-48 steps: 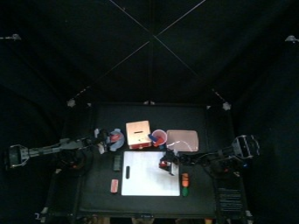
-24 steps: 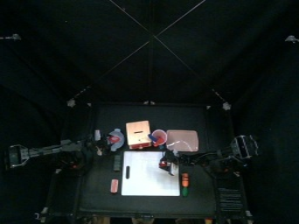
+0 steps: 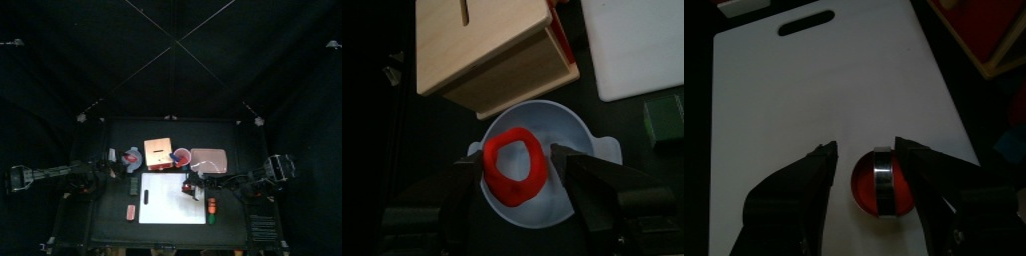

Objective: Get the cutter from the drawer then cut the dough then place the extra dough in the bowl
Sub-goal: Place the extra dough in the bowl

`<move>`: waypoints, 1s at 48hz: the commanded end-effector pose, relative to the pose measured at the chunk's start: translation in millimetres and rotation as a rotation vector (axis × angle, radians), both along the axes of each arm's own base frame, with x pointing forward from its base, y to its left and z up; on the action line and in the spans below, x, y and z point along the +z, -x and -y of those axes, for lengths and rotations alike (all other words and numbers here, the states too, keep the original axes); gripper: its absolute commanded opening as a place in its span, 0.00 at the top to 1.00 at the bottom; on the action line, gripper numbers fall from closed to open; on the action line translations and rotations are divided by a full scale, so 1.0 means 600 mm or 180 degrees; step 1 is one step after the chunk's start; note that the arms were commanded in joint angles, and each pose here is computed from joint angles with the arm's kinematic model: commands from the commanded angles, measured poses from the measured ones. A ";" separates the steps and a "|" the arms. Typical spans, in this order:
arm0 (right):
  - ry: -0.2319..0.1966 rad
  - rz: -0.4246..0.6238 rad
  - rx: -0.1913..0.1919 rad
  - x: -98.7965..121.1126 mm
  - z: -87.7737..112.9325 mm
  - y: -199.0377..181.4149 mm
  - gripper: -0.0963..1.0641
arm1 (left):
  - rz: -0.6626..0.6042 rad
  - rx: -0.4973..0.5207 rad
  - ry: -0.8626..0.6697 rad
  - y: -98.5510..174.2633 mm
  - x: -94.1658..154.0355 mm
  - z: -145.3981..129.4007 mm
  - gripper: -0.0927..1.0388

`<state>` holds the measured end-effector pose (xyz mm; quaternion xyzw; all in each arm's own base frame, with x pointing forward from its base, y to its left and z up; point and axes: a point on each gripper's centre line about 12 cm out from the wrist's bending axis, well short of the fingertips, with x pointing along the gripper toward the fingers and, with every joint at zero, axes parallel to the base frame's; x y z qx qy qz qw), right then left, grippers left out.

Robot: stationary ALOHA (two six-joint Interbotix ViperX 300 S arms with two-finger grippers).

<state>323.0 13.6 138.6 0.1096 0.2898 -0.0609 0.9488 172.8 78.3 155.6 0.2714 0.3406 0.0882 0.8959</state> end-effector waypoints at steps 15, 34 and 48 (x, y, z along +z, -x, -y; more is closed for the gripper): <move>-0.0008 0.0089 -0.0001 0.017 0.001 -0.008 0.18 | 0.0028 -0.0171 -0.0138 -0.012 0.014 0.005 0.09; 0.0063 0.0129 0.0060 0.026 0.005 -0.018 0.18 | 0.0033 -0.0144 -0.0093 -0.011 0.012 0.006 0.10; 0.0022 0.0125 0.0049 0.029 0.003 -0.021 0.18 | 0.0050 -0.0133 -0.0076 -0.012 0.013 0.006 0.10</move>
